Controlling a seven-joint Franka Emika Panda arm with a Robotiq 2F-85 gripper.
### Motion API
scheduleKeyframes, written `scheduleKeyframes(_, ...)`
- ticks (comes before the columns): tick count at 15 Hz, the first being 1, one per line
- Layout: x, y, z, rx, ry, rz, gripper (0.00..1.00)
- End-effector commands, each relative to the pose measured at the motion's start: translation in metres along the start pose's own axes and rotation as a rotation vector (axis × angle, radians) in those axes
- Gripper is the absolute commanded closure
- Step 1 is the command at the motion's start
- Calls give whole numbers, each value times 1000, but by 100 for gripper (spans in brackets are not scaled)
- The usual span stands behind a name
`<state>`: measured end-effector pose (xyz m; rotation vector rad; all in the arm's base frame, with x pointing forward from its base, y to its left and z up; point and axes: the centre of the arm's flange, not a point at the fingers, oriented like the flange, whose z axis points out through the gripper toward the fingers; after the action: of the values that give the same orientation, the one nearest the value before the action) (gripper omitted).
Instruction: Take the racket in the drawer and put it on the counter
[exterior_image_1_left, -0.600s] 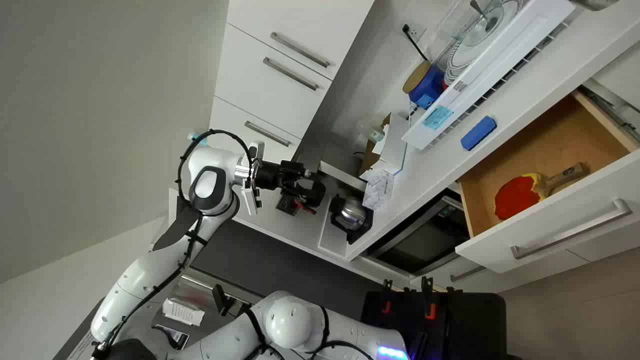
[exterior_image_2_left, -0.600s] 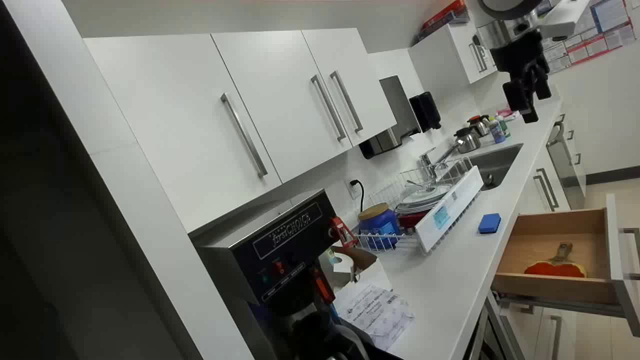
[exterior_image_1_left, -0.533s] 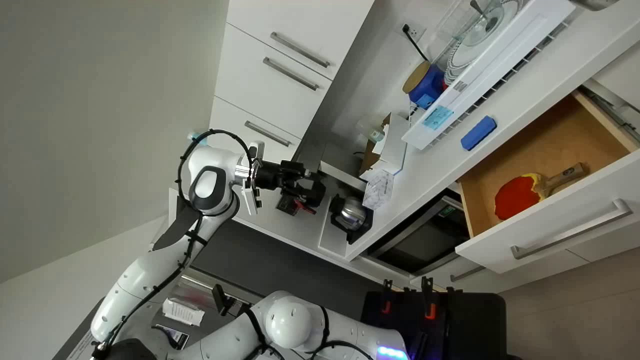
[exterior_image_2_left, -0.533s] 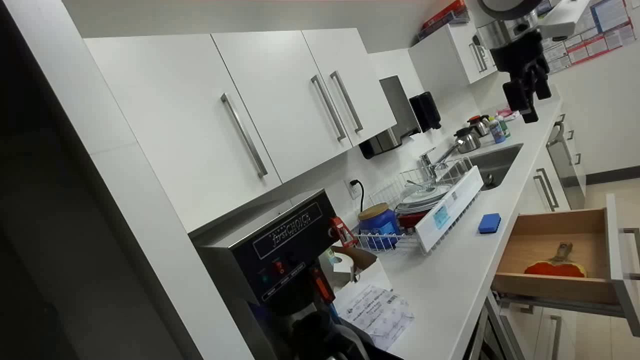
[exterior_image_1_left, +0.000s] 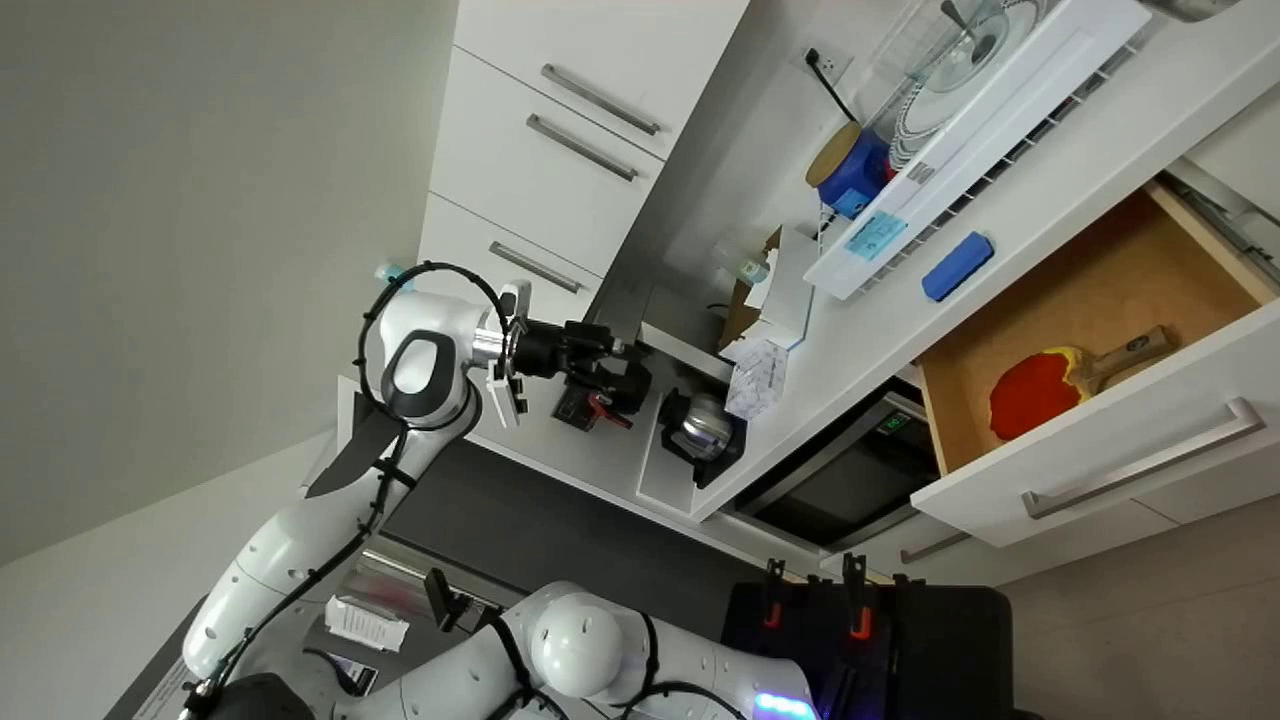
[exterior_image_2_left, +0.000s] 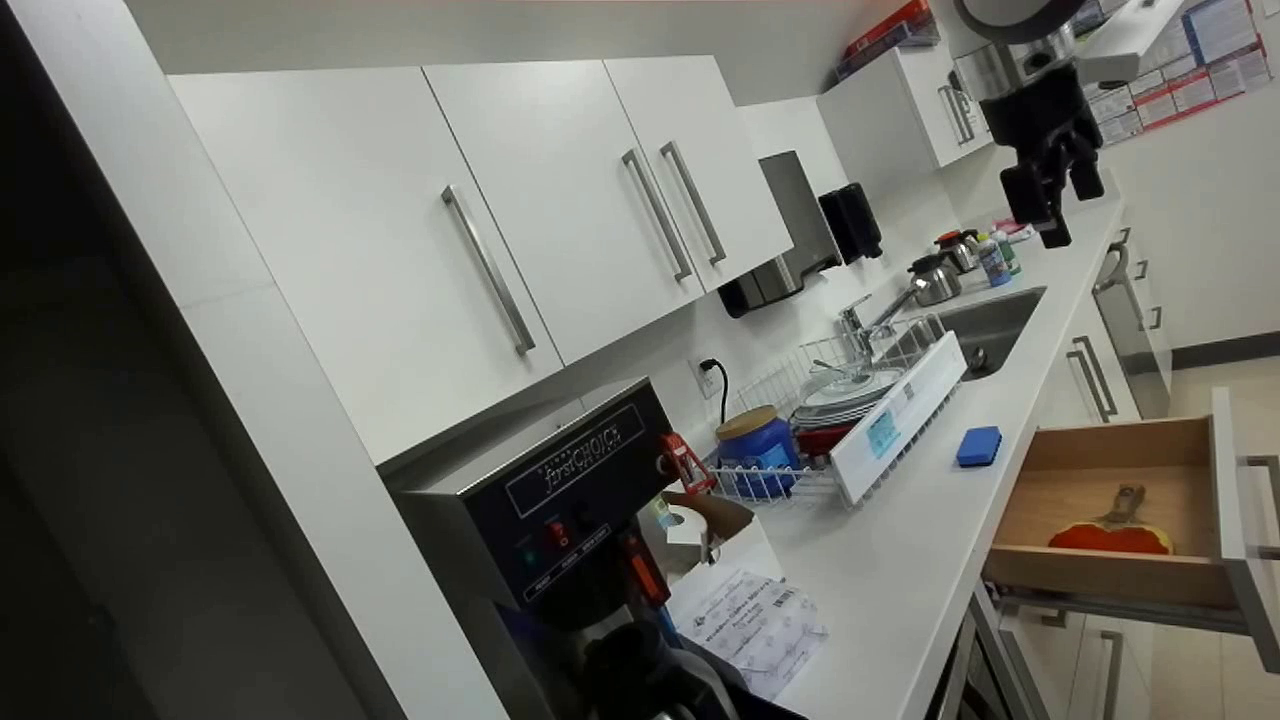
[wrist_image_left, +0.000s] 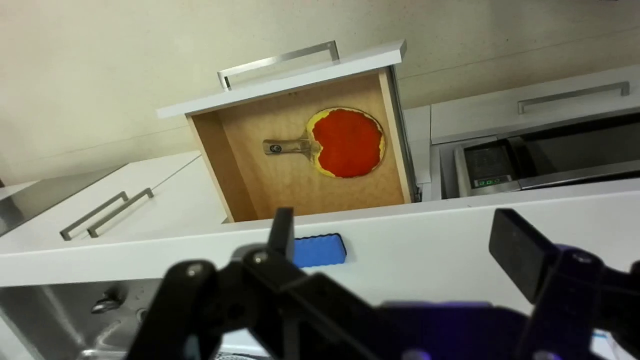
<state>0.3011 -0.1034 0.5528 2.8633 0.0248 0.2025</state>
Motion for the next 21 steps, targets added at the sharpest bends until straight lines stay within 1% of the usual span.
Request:
scheduleKeyframes(1, 29, 27, 27, 1, -15, 194, 0)
scheduleKeyframes(5, 47, 64, 78, 1, -15, 418, 0)
scheduleKeyframes(9, 58, 96, 149, -15, 15, 642, 0)
scheduleKeyframes(11, 59, 102, 178, -33, 17, 755, 0)
scheduleKeyframes(13, 57, 105, 194, -54, 23, 856, 0)
scheduleKeyframes(14, 47, 103, 181, -14, 15, 775, 0)
scheduleKeyframes(16, 49, 104, 197, -23, 6, 825, 0)
scheduleKeyframes(19, 51, 105, 196, -25, 9, 830, 0)
scheduleKeyframes(20, 61, 107, 199, -27, 7, 898, 0)
scheduleKeyframes(21, 71, 110, 209, 3, -15, 969, 0)
